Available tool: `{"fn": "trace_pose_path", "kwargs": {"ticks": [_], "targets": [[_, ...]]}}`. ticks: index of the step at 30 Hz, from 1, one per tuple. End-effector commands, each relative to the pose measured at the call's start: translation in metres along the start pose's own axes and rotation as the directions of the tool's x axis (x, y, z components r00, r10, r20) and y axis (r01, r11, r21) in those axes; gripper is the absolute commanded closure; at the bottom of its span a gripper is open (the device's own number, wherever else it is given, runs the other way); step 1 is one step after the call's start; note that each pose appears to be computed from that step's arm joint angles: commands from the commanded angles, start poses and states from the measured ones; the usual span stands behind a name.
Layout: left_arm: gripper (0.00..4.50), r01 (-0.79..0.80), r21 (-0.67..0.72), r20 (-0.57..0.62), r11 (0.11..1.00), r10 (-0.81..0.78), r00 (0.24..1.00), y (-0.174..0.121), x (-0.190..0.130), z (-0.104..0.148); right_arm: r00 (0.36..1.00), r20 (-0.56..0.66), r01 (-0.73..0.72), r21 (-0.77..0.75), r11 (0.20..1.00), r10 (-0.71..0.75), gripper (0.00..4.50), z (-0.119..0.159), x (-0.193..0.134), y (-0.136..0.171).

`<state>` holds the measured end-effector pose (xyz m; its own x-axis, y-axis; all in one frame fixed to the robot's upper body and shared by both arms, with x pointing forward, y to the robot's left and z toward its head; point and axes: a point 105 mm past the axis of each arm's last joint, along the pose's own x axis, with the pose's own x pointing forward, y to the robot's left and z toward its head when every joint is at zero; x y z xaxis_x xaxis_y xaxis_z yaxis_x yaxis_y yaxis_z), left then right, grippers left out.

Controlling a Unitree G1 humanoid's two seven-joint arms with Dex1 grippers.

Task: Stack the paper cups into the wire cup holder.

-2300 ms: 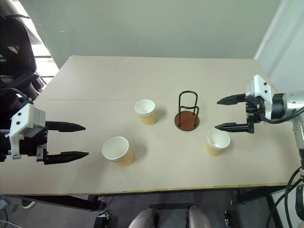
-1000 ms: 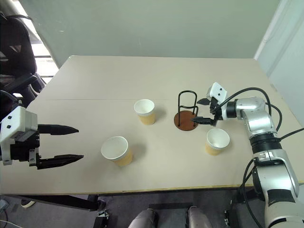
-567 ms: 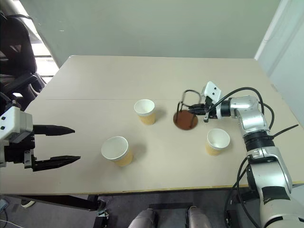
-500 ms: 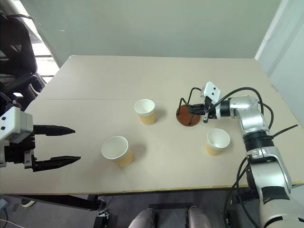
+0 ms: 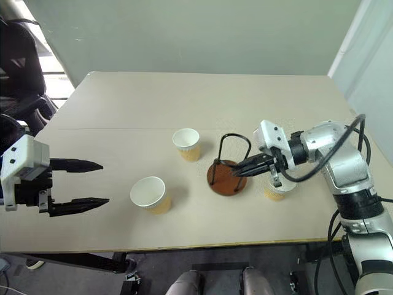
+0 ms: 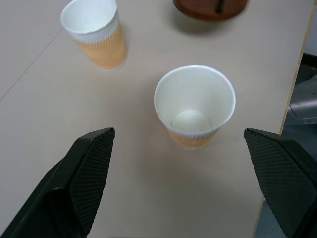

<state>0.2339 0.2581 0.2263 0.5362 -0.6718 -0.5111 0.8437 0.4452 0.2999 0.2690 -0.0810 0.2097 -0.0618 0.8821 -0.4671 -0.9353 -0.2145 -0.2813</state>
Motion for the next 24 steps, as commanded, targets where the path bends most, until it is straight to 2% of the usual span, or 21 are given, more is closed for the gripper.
{"fn": "trace_pose_path", "kwargs": {"ticks": [1, 12, 24], "targets": [[0.0, 0.009, 0.046, 0.006, 0.999, -0.009, 1.0, 0.003, 0.001, 0.008, 0.999, 0.005, -0.042, -0.026, 0.999, 0.042, 4.48, 0.005, 0.026, 0.019], [0.0, 0.025, 0.054, -0.001, 0.998, -0.025, 1.0, 0.004, 0.001, 0.009, 0.996, -0.06, -0.061, 0.002, 0.998, 0.061, 4.48, -0.014, 0.036, 0.033], [0.0, 0.016, 0.05, -0.009, 0.999, -0.015, 1.0, 0.004, -0.001, 0.009, 0.988, -0.113, -0.105, -0.022, 0.994, 0.102, 4.48, -0.02, 0.046, 0.038]]}}
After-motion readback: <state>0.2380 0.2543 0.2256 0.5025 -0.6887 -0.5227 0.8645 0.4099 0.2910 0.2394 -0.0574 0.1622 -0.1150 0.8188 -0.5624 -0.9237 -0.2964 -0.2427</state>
